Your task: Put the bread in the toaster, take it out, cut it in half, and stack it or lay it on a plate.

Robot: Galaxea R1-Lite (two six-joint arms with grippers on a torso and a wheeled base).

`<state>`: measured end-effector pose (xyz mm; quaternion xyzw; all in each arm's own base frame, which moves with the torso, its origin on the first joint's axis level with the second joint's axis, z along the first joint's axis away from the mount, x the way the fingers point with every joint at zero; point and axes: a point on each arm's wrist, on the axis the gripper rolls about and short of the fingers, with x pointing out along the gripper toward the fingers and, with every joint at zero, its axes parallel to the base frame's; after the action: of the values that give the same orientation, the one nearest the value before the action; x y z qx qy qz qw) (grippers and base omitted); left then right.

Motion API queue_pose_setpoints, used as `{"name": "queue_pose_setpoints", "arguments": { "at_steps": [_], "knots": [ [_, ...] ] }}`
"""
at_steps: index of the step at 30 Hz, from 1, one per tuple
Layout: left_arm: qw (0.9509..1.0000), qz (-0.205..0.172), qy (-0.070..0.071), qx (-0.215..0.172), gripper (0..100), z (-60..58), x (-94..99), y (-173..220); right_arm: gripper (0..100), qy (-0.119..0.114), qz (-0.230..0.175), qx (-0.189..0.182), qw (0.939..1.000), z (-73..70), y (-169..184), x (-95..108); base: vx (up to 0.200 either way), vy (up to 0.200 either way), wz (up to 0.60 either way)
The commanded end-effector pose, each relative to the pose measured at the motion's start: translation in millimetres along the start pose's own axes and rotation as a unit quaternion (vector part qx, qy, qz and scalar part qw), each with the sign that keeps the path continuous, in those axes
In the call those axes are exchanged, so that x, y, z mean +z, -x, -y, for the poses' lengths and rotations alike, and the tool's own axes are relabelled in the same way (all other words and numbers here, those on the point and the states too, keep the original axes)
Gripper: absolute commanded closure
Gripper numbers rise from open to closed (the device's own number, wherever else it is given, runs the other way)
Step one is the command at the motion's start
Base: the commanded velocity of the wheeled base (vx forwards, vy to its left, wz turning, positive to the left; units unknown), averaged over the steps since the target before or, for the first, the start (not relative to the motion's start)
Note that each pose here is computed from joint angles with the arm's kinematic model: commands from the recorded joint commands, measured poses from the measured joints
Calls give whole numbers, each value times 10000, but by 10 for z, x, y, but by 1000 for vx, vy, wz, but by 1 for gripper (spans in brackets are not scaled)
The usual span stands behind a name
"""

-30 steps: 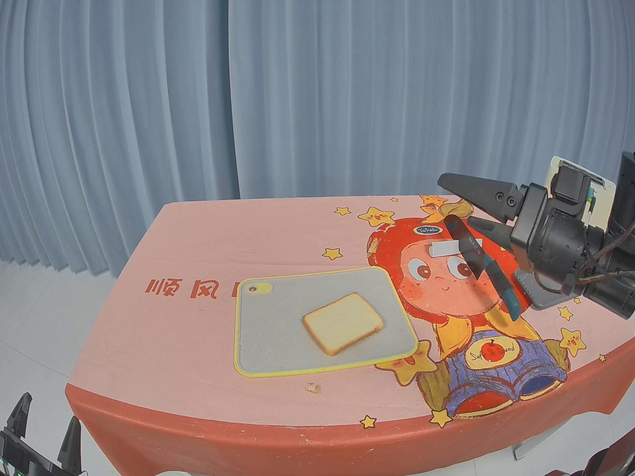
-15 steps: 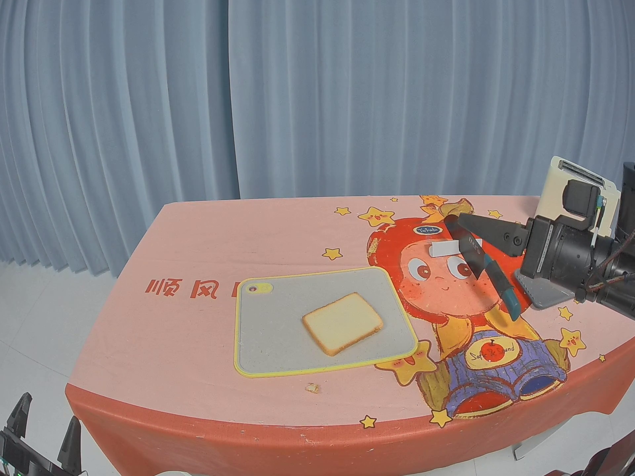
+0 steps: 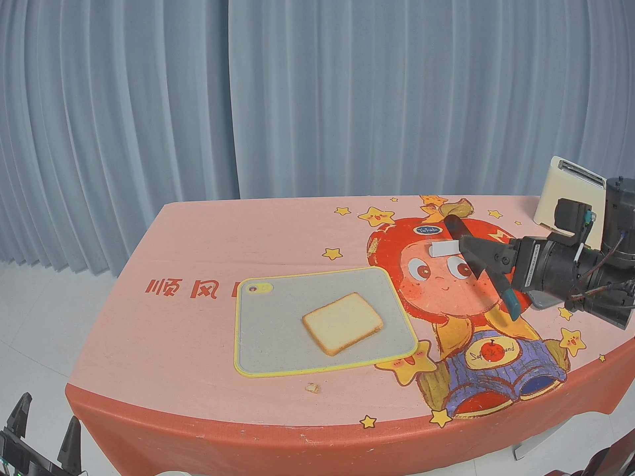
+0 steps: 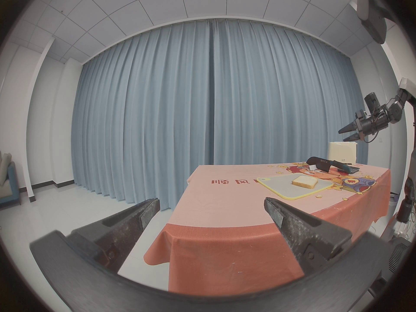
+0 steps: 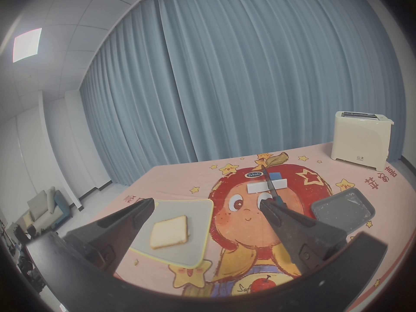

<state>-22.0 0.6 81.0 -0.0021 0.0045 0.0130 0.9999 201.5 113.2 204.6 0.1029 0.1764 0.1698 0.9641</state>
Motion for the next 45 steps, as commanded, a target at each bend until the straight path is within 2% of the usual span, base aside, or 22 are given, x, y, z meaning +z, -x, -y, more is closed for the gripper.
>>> {"name": "queue_pose_setpoints", "arguments": {
  "at_steps": [1,11,14,20,22,29,32,36,45],
  "knots": [
    [10000,-85,-1,1,0,0,-48,-13,0,59,-249,-161,9995,61,-121,-108,0,0,0],
    [10000,-85,-1,1,0,0,-48,-13,0,140,-314,-387,9987,215,-154,-130,0,0,0],
    [10000,-85,-1,1,0,0,-48,-13,0,209,-245,-343,9989,235,-156,-72,0,0,0],
    [10000,-92,-1,1,0,0,-49,-13,0,151,127,-401,9990,383,-368,258,0,0,0],
    [10000,-85,-8,1,0,0,-48,-13,0,142,152,-439,9988,409,-358,268,0,0,0],
    [10000,-85,-1,1,0,0,-48,-13,0,216,106,-454,9987,389,-380,215,0,0,0],
    [10000,-85,-1,1,0,0,-48,-13,0,291,41,-499,9983,422,-462,173,0,0,0],
    [10000,-92,-1,1,0,0,-49,-13,0,396,146,-467,9980,438,-486,133,0,0,0],
    [10000,-85,-1,1,0,0,-48,-13,0,385,-35,-536,9978,488,-629,43,0,0,0]
  ]
}}
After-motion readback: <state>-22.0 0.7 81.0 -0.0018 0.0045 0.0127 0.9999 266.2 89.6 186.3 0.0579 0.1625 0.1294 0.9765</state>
